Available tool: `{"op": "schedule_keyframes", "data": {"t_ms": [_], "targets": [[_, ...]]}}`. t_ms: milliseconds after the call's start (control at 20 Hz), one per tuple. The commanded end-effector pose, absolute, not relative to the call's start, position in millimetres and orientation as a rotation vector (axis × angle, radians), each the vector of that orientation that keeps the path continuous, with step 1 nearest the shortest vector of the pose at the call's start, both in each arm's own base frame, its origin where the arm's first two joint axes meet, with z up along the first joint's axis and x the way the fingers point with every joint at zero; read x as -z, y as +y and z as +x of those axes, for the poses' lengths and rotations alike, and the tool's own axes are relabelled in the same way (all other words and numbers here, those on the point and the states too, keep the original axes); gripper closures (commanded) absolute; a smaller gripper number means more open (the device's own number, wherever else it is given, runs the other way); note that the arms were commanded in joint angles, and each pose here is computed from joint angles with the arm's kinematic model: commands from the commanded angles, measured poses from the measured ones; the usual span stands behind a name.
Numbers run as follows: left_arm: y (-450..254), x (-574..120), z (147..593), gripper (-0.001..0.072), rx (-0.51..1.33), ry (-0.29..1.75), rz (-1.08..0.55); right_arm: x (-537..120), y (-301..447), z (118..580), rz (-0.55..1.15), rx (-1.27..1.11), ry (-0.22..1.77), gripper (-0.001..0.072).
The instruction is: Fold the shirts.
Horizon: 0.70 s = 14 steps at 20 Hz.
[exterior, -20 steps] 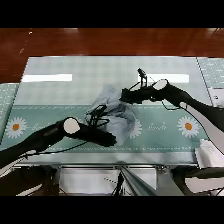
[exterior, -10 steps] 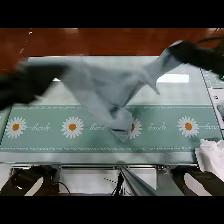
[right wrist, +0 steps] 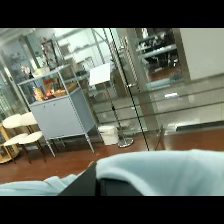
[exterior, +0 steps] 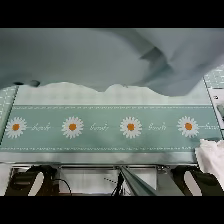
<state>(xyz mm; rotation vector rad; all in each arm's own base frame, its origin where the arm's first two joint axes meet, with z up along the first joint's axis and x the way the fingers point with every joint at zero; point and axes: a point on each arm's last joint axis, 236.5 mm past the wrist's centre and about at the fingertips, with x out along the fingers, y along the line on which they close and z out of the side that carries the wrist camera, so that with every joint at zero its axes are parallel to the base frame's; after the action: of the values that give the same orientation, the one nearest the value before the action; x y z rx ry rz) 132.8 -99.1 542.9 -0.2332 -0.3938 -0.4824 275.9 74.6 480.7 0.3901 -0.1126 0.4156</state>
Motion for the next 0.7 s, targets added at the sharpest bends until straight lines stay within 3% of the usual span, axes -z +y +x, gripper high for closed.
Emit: {"op": "schedule_keyframes", "data": {"t_ms": [0,250,450,650], "targets": [[-103,-573,89,0.0685,0.485,-0.489,-0.171,-491,93,239,0.371,-0.455,-0.061,0.0688],[-119,-542,87,0.0686,0.523,-0.323,-0.135,-423,107,229,0.382,-0.458,0.258,0.0688],[-98,-448,133,0.0686,0.386,0.114,-0.188,-325,65,212,0.276,-0.242,0.663,0.0688],[-98,-347,172,0.0686,0.379,0.478,-0.225,-237,32,200,0.201,-0.136,1.005,0.0688]]}}
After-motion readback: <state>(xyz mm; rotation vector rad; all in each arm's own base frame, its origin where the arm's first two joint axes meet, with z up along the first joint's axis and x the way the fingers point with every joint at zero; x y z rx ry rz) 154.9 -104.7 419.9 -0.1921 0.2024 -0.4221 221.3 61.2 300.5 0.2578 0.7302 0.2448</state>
